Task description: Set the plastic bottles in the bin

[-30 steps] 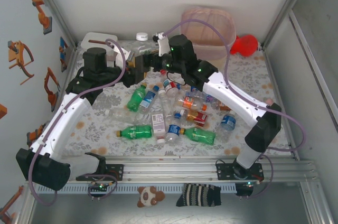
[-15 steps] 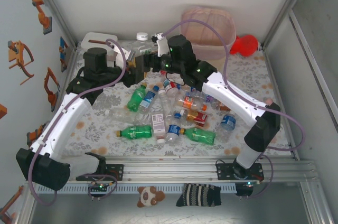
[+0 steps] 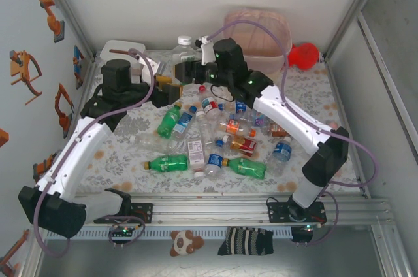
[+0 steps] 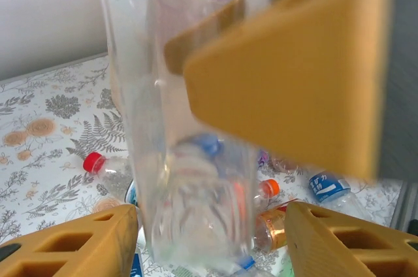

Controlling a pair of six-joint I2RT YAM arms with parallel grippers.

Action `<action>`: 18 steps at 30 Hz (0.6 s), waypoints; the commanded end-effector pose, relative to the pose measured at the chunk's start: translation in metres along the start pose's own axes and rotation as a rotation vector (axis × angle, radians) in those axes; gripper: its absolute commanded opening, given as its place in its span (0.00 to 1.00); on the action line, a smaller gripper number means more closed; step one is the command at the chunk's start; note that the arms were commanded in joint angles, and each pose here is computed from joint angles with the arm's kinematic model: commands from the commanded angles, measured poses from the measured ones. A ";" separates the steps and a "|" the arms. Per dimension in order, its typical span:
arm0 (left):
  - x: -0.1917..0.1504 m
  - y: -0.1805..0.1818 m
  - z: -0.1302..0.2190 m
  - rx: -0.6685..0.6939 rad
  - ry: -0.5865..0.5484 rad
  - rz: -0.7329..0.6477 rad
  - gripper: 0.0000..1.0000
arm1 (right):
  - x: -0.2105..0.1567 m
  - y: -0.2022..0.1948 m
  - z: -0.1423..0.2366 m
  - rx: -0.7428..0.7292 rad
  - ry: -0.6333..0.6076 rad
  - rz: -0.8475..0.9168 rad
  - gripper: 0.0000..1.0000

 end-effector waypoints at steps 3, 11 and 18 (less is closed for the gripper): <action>-0.004 -0.007 0.010 -0.012 -0.023 -0.004 0.61 | 0.035 -0.024 0.032 -0.084 -0.074 0.027 0.66; -0.015 -0.004 0.011 0.002 -0.014 0.029 0.61 | 0.064 -0.082 0.071 -0.234 -0.100 0.040 0.67; -0.017 -0.003 0.012 0.011 -0.015 0.035 0.61 | 0.082 -0.142 0.091 -0.380 -0.110 0.045 0.67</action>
Point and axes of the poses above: each hand's point on the last joint's axis, 136 mm out from that joint toward the fingers, its own z axis back along the fingers, its own y axis along the line the jaws close on, x = y × z, the point moved 7 cm from there along z, back along the fingers, and after that the axes turned 15 degrees about z, right-handed, at the moved point
